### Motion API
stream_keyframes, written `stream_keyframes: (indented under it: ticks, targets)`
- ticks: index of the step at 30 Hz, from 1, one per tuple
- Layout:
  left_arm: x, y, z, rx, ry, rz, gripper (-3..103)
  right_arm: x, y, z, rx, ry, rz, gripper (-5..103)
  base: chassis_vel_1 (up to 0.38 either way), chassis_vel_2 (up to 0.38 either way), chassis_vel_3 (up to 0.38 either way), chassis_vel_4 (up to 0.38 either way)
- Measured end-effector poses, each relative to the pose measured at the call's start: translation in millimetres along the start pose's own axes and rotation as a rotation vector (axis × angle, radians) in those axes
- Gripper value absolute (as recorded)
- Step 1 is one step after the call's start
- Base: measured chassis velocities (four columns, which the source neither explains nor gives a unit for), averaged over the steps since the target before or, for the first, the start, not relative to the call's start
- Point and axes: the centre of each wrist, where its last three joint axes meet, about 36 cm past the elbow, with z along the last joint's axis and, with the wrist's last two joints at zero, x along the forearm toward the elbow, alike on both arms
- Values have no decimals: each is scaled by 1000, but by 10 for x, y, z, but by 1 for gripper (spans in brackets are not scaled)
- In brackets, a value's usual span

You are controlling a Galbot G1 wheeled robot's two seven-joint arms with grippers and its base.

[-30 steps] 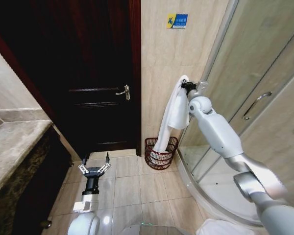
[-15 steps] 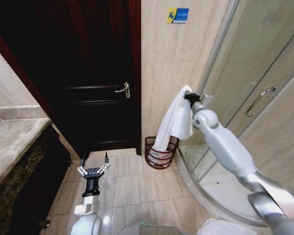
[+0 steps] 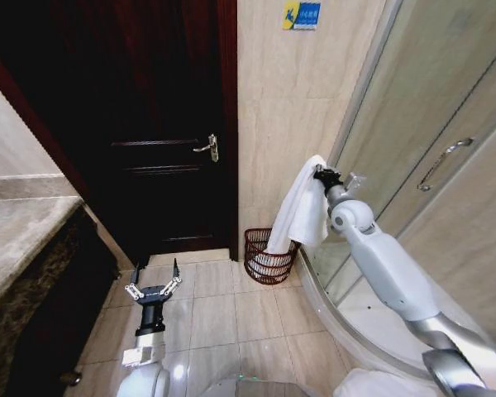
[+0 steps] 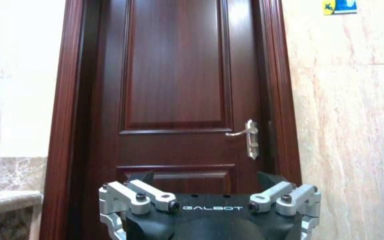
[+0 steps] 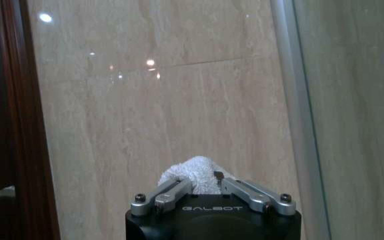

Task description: Discard the used towel into the hamper.

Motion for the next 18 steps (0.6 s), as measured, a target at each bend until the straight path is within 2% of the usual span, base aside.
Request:
stream_keyframes:
  ticks: [11,18]
  targets:
    - [-26,-28,67,4,4,11,100,-74,0,-85,5,-13,10,3,0,0,0,0]
    - [-48,-29,129,27,10,9,100,27,-15,-9,19,2,14,3,0,0,0,0]
